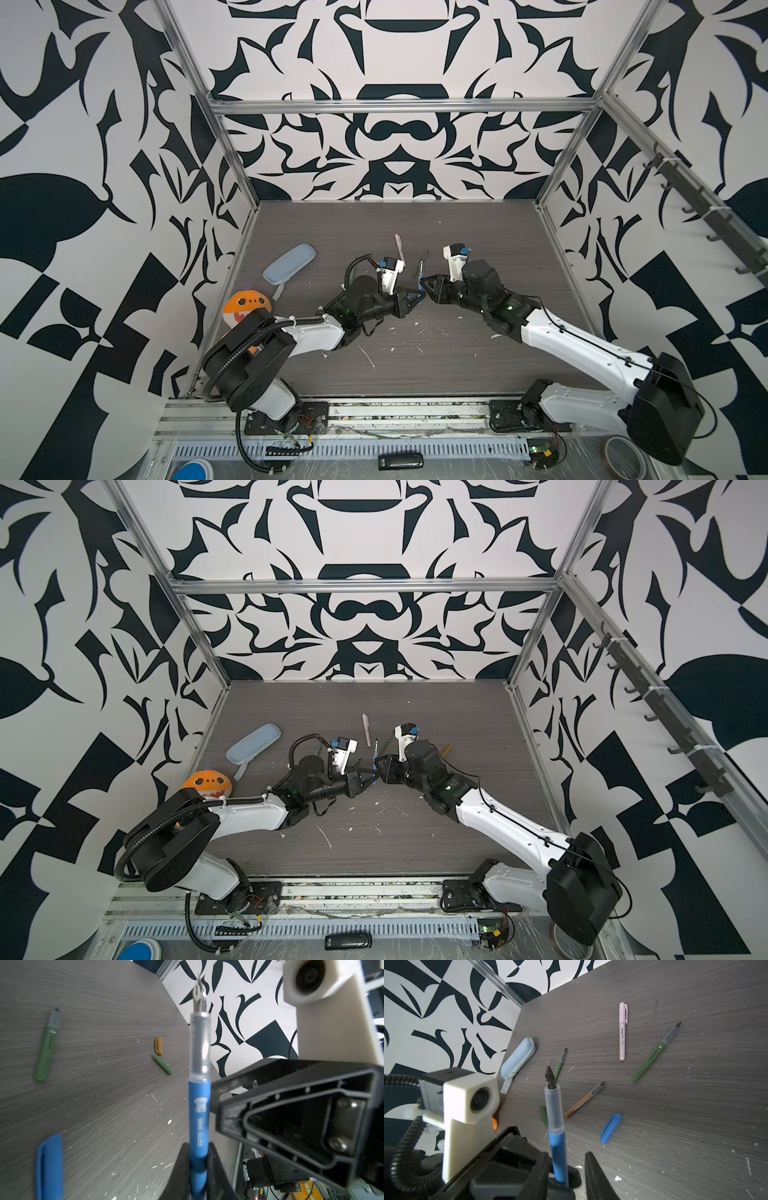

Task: Insert pens into pen caps
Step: Pass a pen, then pick up the pen cap from the center of the table.

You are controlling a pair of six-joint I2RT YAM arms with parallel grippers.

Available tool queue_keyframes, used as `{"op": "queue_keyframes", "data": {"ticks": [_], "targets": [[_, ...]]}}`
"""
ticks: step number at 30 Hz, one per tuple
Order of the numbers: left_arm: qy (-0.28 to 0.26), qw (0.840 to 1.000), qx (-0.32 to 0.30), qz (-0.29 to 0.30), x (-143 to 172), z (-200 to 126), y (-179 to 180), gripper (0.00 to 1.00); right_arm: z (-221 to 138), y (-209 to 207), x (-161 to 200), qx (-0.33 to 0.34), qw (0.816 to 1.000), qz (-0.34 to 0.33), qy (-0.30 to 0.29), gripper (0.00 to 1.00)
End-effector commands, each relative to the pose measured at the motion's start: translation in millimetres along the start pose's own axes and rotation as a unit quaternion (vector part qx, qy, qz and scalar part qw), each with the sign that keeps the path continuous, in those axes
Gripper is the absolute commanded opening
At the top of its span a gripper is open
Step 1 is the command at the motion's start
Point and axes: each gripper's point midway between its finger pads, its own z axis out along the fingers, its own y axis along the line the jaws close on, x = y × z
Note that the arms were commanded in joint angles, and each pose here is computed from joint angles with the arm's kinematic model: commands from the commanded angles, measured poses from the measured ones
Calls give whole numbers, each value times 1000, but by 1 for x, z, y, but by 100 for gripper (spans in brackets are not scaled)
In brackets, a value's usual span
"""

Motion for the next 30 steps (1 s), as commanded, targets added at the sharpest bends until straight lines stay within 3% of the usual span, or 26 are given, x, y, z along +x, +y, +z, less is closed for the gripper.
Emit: {"op": "queue_keyframes", "data": {"ticks": [1, 4, 7, 13, 21, 30], "targets": [[-24, 999, -31, 21, -8, -18, 9, 10, -28, 23, -28, -11, 999, -3, -36, 34], [-23, 996, -76, 37, -4, -36, 19, 12, -37, 9, -33, 38, 998, 2, -42, 33], [-36, 989, -134, 56, -10, -59, 27, 10, -37, -20, -26, 113, 993, 20, -35, 25], [-41, 977, -193, 78, -8, -94, 32, 10, -4, -49, 11, 177, 983, 38, 40, 11], [-30, 971, -225, 79, 6, -111, 44, 11, 64, -41, 66, 179, 972, 34, 148, 18], [-31, 973, -217, 71, 14, -114, 46, 13, 100, -48, 75, 200, 964, 26, 172, 20]]}}
